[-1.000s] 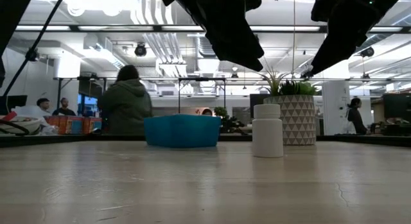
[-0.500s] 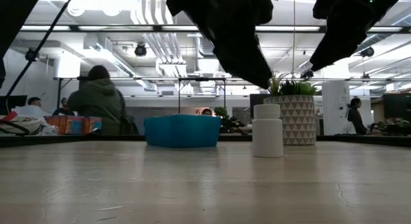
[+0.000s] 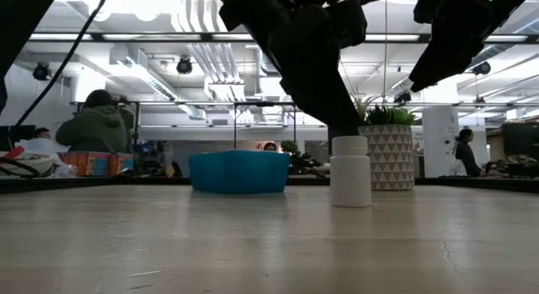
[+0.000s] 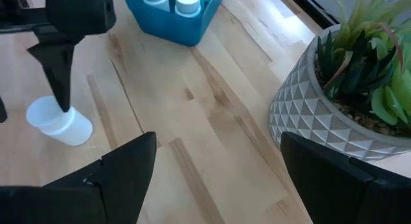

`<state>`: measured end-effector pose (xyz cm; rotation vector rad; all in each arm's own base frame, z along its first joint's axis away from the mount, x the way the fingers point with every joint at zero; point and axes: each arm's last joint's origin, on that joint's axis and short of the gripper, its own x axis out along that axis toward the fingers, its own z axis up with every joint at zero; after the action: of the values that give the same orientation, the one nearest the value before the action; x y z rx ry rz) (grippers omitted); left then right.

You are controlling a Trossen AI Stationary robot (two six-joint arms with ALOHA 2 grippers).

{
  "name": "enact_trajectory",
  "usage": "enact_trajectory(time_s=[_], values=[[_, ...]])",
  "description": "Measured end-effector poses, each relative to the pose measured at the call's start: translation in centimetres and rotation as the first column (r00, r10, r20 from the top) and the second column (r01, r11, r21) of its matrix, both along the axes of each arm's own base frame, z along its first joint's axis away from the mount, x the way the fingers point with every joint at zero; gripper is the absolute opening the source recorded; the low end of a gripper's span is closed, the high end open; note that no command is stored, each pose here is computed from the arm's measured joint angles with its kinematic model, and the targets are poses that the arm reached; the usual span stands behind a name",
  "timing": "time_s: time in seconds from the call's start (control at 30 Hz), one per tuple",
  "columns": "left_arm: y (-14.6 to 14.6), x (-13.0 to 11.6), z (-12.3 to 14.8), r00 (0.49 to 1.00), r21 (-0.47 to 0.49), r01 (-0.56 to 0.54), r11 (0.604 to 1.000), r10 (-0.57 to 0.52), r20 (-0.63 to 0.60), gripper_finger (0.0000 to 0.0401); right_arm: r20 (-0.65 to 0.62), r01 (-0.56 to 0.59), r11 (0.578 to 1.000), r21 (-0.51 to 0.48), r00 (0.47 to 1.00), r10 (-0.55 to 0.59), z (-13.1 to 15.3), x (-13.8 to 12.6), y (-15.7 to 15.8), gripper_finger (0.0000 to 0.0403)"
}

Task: Pick and place pill bottles into a basket
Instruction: Put the white pill bottle into the dark blue bin

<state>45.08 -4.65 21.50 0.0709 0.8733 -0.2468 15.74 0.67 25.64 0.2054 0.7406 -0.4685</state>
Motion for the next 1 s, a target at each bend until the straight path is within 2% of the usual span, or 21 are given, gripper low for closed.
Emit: enact_trajectory(time_s=[0.63, 1.0], values=[[-0.1, -0.2, -0.5, 1.0, 0.009, -0.001, 1.0, 0.001, -0.013, 0.0258, 0.003, 0.005, 1.0, 0.005, 1.0, -0.005, 0.0, 0.0, 0.0, 0.0325], [-0.2, 0.1, -1.6, 0.999, 0.009, 0.001, 1.0, -0.001, -0.033, 0.0258, 0.004, 0.005, 1.0, 0.005, 1.0, -0.005, 0.0, 0.0, 0.0, 0.0325]])
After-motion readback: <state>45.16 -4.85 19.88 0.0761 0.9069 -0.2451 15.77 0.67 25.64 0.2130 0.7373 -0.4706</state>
